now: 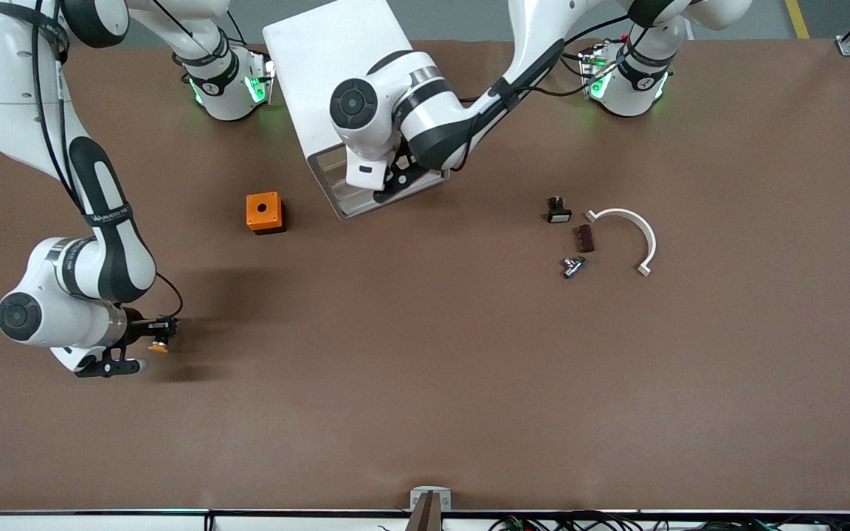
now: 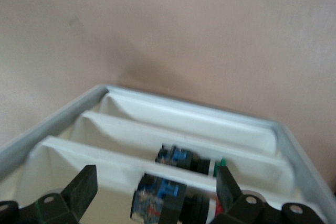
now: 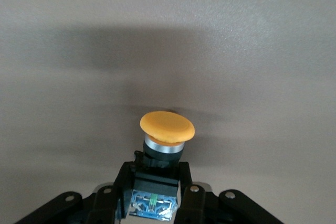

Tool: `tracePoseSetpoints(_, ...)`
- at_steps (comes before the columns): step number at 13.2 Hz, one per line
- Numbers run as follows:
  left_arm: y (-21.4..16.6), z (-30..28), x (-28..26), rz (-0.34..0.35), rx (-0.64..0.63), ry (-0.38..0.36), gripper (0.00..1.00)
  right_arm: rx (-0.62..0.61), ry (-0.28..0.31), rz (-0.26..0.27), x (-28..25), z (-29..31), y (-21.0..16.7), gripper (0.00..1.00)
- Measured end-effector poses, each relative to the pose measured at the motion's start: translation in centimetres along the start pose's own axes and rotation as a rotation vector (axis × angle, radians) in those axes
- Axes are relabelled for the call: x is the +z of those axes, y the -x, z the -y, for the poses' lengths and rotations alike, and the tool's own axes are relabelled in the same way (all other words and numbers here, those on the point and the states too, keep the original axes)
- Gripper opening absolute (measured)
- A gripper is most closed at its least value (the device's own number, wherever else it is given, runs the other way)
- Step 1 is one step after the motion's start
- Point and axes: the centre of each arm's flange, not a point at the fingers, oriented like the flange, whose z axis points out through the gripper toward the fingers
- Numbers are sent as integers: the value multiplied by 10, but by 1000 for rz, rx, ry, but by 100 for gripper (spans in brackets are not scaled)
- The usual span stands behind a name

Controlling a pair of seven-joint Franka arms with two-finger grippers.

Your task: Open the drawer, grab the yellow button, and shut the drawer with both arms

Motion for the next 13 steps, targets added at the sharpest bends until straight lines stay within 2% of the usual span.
tracePoseSetpoints(4, -133, 28, -86, -113, -152, 106, 100, -6, 1, -3, 4, 0, -2, 44)
tracePoseSetpoints(5, -160, 39, -103, -143, -166, 122, 100, -7, 2, -8, 2, 0, -3, 50)
tracePoseSetpoints(7, -205, 58, -128, -197, -145, 136, 100, -11, 5, -25, -8, 0, -8, 71)
tracePoseSetpoints(9, -250, 82, -149, -217, -94, 138, 100, -13, 6, -39, -37, 0, -11, 93)
tracePoseSetpoints(10, -271, 95, -160, -229, -62, 141, 100, -14, 9, -56, -62, 1, -12, 100)
tracePoseSetpoints(13, -324, 146, -206, -308, 59, 137, 100, -13, 14, -115, -148, 4, 2, 100)
